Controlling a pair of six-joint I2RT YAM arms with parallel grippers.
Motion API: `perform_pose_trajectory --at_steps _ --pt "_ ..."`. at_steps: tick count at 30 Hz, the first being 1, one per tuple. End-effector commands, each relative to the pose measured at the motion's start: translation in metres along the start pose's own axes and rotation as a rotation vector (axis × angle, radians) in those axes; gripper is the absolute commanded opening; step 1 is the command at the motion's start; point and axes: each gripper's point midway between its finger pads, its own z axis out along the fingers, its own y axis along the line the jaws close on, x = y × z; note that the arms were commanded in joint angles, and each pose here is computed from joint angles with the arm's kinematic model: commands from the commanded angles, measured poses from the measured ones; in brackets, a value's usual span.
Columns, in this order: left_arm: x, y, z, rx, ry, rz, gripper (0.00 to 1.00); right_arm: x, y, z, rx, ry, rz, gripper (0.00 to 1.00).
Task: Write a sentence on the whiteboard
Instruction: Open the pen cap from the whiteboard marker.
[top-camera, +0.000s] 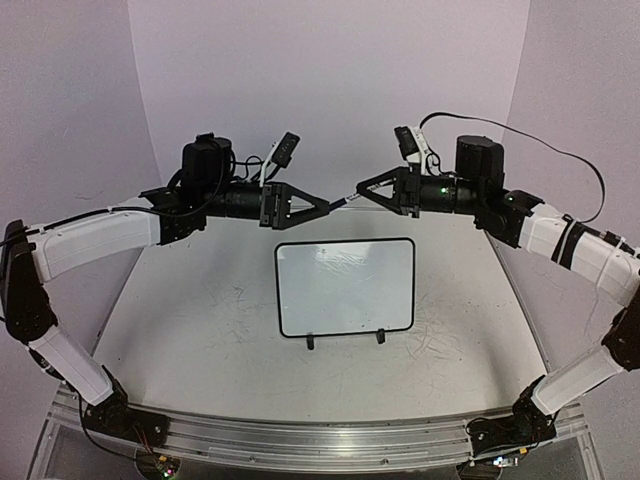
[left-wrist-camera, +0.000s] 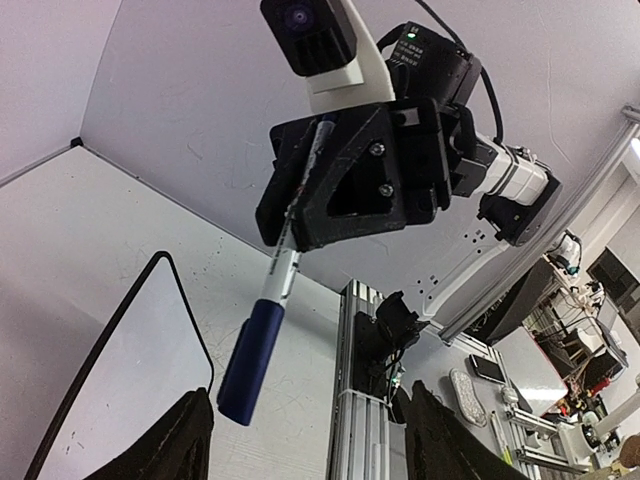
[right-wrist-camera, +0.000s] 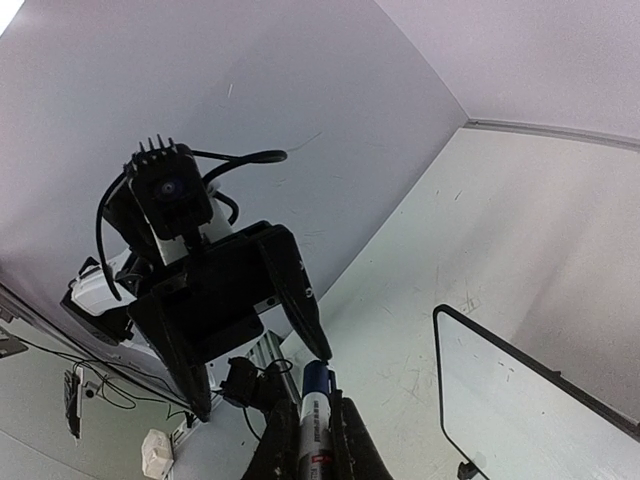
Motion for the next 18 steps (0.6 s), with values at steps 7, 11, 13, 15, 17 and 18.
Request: perform_pose_trajectory --at_steps 7,11,13,15,17,18 --pt "-0.029 -0.009 0.005 0.023 -0.063 0.058 0.64 -0.008 0.029 -0.006 -0.107 -0.015 -0.052 0.0" --pt "-0.029 -0.011 0.008 0.048 -0.051 0.055 0.53 -0.006 0.028 -0.004 -0.115 -0.008 -0.043 0.0" --pt "-0.028 -0.012 0.009 0.063 -0.043 0.054 0.46 -0.005 0.027 -0.003 -0.117 -0.005 -0.04 0.0" --pt "-0.026 -0.015 0.01 0.076 -0.035 0.057 0.46 -0.006 0.027 -0.003 -0.115 -0.007 -0.039 0.0" --pt "-0.024 -0.018 0.011 0.093 -0.027 0.06 0.46 -0.007 0.027 -0.003 -0.115 -0.011 -0.038 0.0" --pt "-0.024 -0.019 0.011 0.1 -0.024 0.062 0.46 -0.007 0.027 -0.003 -0.116 -0.012 -0.038 0.0"
